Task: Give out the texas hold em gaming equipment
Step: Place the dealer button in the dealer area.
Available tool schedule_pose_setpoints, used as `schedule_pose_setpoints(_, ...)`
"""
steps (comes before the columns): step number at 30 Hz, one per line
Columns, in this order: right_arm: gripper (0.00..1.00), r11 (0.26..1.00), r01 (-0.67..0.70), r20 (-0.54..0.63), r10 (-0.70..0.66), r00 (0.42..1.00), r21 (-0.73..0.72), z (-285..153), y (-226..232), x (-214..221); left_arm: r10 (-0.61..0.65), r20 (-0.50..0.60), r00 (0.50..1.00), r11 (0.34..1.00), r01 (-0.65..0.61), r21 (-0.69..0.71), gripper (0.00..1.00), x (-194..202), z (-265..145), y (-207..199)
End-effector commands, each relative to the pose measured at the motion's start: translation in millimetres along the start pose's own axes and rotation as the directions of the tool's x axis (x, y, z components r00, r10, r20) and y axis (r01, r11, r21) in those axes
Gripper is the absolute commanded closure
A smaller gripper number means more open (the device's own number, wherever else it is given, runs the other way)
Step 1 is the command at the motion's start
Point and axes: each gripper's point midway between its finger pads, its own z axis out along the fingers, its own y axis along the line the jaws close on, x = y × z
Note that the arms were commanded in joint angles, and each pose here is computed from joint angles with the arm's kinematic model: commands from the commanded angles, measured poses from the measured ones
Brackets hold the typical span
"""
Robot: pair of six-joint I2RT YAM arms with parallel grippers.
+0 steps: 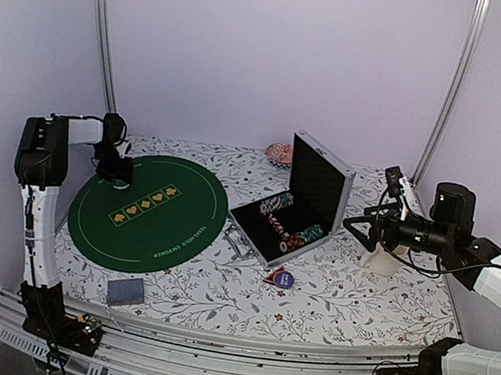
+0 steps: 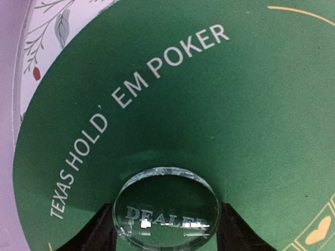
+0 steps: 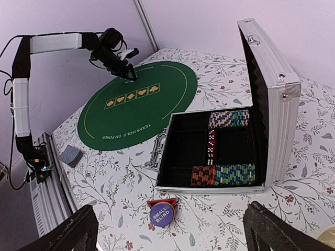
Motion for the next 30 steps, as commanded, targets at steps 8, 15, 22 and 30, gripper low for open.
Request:
schedule_pose_setpoints(8, 0.01, 1.000, -0.005, 0.001, 0.005, 1.000, -0.016, -2.5, 5.4, -3.2, -0.003, 0.120, 0.993, 0.999, -0.004, 0.053, 0.02, -19.8, -52.2, -11.5)
schedule_pose_setpoints(15, 0.01, 0.999, -0.022, 0.009, 0.022, 1.000, -0.024, -3.2, 8.3, -13.9, 0.049, 0.361, 0.931, 0.992, -0.089, 0.095, 0.02, -39.0, -159.1, -51.0)
schedule_pose_setpoints(22, 0.01, 0.994, -0.083, 0.015, 0.084, 0.996, -0.065, 1.4, 16.6, -31.8, 0.168, 0.538, 0.826, 0.926, -0.320, 0.202, 0.02, -0.9, -239.2, -154.0)
schedule_pose_setpoints(30, 0.01, 0.987, -0.162, -0.047, 0.160, 0.986, -0.026, 31.6, 35.6, -27.1, 0.227, 0.574, 0.786, 0.755, -0.515, 0.406, 0.02, 92.6, -259.6, -254.9)
